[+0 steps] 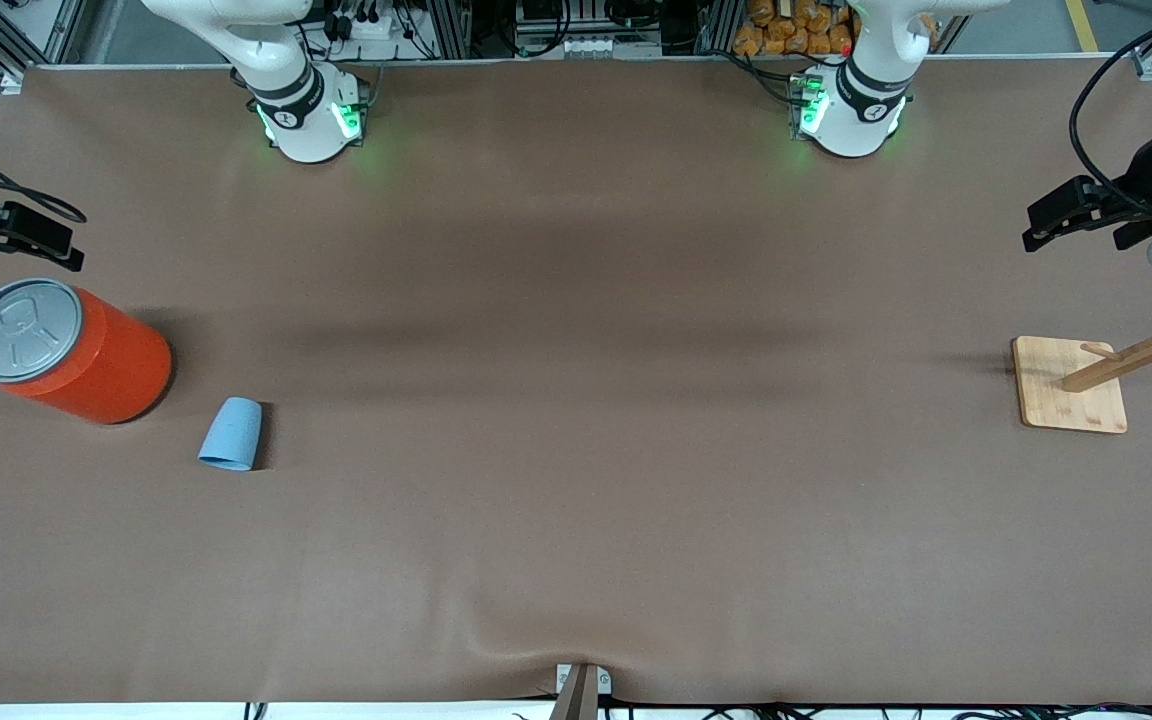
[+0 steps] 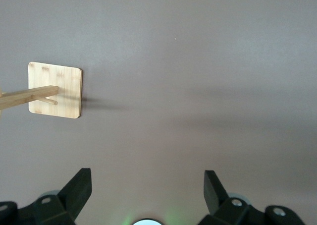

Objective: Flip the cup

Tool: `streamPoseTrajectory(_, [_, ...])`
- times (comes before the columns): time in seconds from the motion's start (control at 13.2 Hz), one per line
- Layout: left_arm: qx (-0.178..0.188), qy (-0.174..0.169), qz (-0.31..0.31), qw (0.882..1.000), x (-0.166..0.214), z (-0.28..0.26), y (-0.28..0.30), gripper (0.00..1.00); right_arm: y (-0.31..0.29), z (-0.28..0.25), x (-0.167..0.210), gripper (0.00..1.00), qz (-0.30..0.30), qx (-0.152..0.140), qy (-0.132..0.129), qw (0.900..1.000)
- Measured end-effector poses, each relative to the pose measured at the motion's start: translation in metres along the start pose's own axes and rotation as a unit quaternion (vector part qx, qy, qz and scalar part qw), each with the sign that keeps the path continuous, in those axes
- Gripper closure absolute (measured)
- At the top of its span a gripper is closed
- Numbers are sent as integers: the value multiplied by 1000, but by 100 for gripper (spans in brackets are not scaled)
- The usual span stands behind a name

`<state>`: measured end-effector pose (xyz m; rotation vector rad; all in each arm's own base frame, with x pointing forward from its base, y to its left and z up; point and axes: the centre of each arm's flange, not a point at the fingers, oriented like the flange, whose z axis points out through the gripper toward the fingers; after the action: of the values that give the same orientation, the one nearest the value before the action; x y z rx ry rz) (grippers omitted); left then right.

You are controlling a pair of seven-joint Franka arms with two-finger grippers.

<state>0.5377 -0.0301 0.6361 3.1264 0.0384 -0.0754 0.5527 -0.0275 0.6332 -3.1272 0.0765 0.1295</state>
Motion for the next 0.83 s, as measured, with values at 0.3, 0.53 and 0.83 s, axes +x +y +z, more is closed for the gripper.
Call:
streamPoseTrajectory(0.3, [0, 0, 1, 1000, 0, 0, 1, 0, 0, -1, 1, 0, 0, 0, 6, 1000])
streamPoseTrajectory(0.53, [0, 0, 1, 1000, 0, 0, 1, 0, 2, -1, 1, 0, 2, 0, 6, 1000])
streamPoseTrajectory(0.83, [0, 0, 1, 1000, 0, 0, 1, 0, 11, 10, 6, 0, 10, 1, -7, 1000])
